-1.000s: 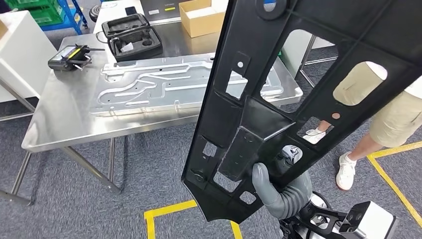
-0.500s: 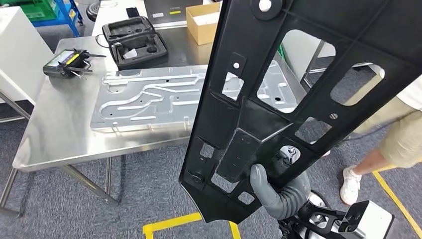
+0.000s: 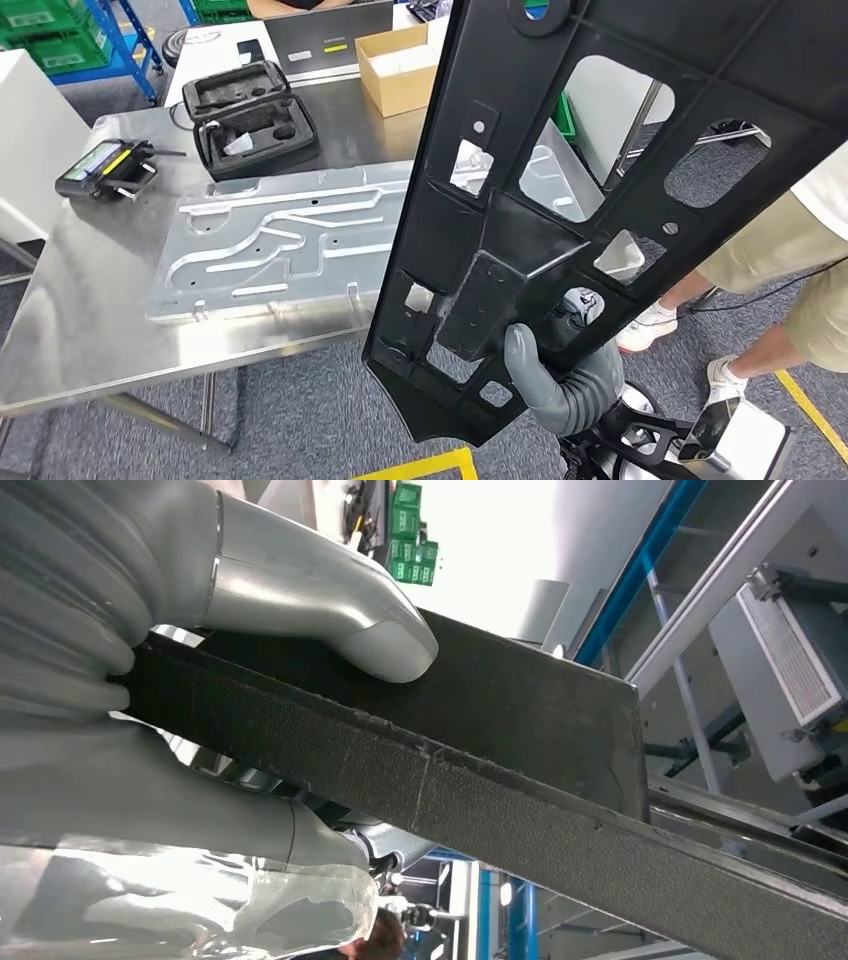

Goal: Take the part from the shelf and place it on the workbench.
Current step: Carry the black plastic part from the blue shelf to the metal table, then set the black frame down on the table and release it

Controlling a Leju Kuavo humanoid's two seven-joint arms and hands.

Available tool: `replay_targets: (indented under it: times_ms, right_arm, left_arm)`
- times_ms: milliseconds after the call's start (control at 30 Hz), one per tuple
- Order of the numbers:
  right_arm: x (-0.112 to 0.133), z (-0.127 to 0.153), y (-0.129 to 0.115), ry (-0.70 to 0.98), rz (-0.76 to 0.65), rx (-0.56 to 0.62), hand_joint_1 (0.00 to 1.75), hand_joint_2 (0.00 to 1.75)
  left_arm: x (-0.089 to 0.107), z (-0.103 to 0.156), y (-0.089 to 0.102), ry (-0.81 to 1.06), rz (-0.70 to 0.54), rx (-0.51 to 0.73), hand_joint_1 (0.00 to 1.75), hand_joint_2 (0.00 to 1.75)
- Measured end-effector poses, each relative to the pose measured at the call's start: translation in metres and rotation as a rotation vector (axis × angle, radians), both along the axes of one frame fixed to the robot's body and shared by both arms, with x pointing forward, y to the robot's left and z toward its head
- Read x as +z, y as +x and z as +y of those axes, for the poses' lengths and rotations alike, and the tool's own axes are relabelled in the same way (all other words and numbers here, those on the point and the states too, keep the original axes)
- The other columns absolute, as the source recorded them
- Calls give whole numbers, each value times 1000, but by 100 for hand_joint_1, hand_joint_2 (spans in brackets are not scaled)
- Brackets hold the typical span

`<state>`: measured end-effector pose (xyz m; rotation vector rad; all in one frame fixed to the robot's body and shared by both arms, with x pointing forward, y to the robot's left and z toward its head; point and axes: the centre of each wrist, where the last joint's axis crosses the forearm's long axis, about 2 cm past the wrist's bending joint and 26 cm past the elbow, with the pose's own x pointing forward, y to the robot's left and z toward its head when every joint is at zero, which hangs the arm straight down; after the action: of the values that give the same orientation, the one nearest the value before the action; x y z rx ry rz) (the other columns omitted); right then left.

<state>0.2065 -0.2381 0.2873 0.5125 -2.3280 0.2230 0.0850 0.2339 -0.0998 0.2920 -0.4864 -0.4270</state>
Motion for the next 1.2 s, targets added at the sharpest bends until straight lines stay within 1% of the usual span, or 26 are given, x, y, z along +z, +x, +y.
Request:
replay_targets:
  times_ms: [233,433,933,1000,1133,1200]
  right_arm:
    - [0,1,2,4,8,4,175,175]
    - [2,1,3,5,-1,4,175,175]
    - [1,1,4,-10,17,-9,175,175]
    - [1,-1,5,-45,28,-28,175,175]
    - [2,-7,6,-179,66,-91,175,175]
    - [3,-9,6,-194,69,-96,175,175]
  left_arm:
    - [-1,1,-4,-3,1,1,0,175]
    - [0,1,-1,-6,-15,-1,0,175]
    - [-1,2,-6,-7,-8,3,0,175]
    - [-1,2,-4,-9,-14,5,0,175]
    - [0,2,-1,-12,-21,10,0,175]
    - [0,2,-1,-13,-21,10,0,175]
